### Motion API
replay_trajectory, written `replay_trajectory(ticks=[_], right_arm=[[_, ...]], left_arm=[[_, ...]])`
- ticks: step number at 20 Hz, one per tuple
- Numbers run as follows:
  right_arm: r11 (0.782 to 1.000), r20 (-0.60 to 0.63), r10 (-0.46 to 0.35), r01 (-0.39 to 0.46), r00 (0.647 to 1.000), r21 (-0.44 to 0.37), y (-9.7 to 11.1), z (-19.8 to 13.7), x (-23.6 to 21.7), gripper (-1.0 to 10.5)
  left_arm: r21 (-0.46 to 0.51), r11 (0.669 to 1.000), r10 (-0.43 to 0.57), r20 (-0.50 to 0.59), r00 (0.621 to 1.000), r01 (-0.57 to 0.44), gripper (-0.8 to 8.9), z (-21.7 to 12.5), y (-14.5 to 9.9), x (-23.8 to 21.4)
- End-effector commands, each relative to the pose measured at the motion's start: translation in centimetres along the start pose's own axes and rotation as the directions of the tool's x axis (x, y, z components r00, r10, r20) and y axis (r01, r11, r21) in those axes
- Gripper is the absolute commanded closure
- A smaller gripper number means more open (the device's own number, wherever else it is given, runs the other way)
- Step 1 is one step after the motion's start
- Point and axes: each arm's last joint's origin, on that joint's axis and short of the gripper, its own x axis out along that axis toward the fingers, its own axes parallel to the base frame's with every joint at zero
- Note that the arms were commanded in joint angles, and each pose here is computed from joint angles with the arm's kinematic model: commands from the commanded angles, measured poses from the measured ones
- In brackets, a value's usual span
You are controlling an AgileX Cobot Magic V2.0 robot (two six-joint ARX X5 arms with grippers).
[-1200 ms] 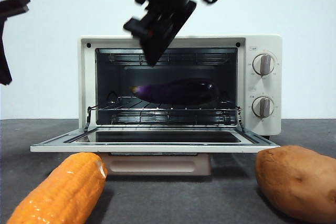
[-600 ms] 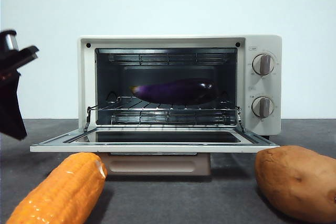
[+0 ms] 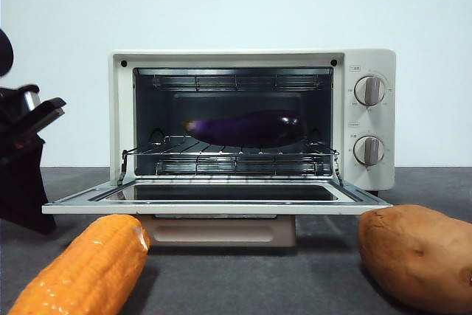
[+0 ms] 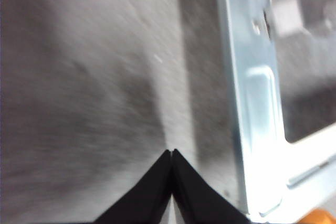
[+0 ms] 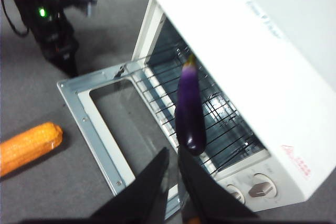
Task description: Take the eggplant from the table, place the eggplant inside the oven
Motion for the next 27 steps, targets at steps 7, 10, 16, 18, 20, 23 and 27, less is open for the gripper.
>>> replay_trajectory(ticks=[7,10,16,18,20,23,27], right_arm=[[0.998,0.100,-0.009,0.002,0.995,0.065,-0.6,-0.1,-3.0,9.3],[0.997,0.117,-0.013,0.004,0.993,0.078,-0.7,-0.3,-3.6,9.3],[0.994,0.132,-0.016,0.001,0.991,0.107,-0.9,-0.7,-4.6,9.3],[0.993,0.128,-0.015,-0.001,0.992,0.118,-0.9,-0.8,-4.7,9.3],[0.991,0.120,-0.009,-0.007,0.993,0.130,-0.9,-0.9,-4.8,9.3],[0.989,0.108,-0.006,-0.010,0.994,0.144,-0.9,-1.0,-4.7,9.3],[0.987,0.093,0.014,-0.028,0.996,0.156,-0.8,-1.2,-4.7,9.3]], left_arm=[[-0.004,0.985,-0.175,-0.051,0.983,0.175,8.08,0.1,1.2,2.2],[-0.022,0.974,-0.228,-0.048,0.972,0.227,8.08,0.1,1.7,2.3],[-0.032,0.922,-0.386,-0.021,0.922,0.385,8.08,0.2,2.3,1.7],[-0.030,0.885,-0.464,-0.005,0.886,0.464,8.08,0.4,2.4,1.4],[-0.018,0.845,-0.535,0.007,0.845,0.535,8.08,0.5,2.3,1.2],[-0.009,0.810,-0.586,0.019,0.810,0.586,8.08,1.0,2.3,0.9],[-0.004,0.793,-0.608,0.032,0.793,0.609,8.08,2.2,1.9,0.4]])
